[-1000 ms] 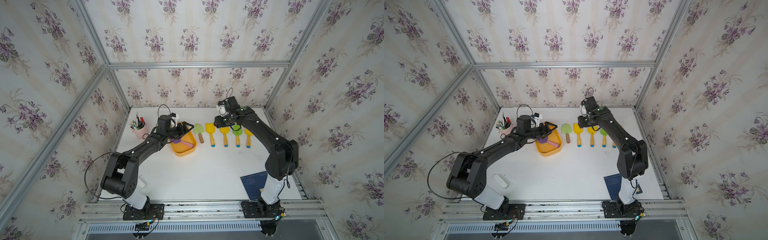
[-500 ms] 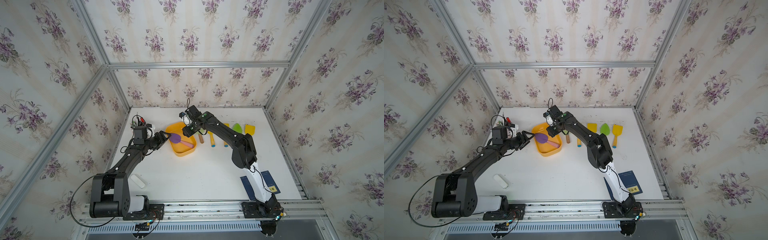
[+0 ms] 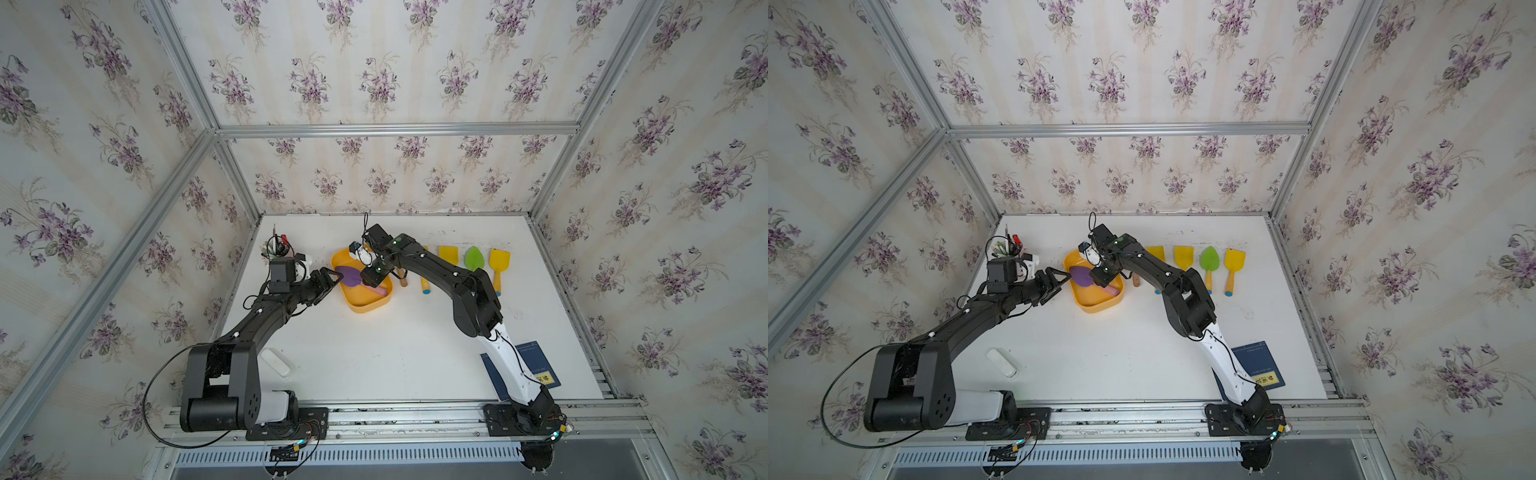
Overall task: Take the shovel out of the storage box
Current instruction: Pick up the shovel from the storage box, then place the shovel at the center of the board, then adjust the storage box at the center of the board.
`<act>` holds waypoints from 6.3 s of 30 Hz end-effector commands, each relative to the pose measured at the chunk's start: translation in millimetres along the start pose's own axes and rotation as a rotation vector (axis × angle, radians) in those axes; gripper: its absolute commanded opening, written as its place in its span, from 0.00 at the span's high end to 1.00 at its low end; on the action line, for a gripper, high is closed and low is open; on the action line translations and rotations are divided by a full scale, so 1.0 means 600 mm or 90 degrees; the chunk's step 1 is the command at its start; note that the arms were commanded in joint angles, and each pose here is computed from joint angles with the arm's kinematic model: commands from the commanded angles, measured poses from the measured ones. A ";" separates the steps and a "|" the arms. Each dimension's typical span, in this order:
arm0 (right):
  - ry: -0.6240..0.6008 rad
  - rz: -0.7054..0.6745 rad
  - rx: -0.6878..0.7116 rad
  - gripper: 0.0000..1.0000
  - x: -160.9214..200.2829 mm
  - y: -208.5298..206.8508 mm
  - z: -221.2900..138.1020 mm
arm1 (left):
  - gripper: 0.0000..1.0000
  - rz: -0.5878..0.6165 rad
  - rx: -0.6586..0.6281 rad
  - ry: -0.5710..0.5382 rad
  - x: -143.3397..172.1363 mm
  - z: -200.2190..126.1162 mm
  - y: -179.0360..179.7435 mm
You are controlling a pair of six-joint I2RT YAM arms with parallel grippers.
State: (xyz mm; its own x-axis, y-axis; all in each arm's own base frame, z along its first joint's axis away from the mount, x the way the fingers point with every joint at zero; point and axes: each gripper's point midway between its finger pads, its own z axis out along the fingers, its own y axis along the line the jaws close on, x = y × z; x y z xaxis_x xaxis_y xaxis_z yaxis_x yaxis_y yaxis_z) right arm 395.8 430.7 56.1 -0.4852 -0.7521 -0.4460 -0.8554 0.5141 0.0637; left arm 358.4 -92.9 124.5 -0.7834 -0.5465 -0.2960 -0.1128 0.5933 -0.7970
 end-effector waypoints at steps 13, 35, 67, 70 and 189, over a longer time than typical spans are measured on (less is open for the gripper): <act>0.048 -0.012 0.001 0.49 0.032 -0.006 0.051 | 0.28 0.024 0.009 -0.012 -0.001 -0.004 -0.003; 0.076 0.090 0.003 0.82 0.046 0.025 0.050 | 0.27 0.024 0.018 -0.011 0.002 -0.003 -0.005; -0.089 0.428 0.204 0.94 0.201 -0.197 -0.364 | 0.12 0.128 0.261 0.016 0.044 0.087 -0.376; -0.061 0.508 0.266 0.95 0.306 -0.271 -0.404 | 0.11 0.145 0.271 0.044 0.069 0.127 -0.408; -0.503 0.377 0.342 0.00 0.360 -0.287 -0.455 | 0.00 0.502 -0.376 -0.233 -0.083 -0.091 -0.081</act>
State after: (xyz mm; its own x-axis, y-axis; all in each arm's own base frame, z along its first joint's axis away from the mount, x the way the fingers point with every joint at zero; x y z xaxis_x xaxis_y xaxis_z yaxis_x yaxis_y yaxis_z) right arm 367.7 74.5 154.1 -0.5965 0.0715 -0.7994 -0.2224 0.9423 0.2502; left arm 348.5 -99.9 174.8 -0.6933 -0.0508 -0.7189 0.0930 0.9829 -0.1591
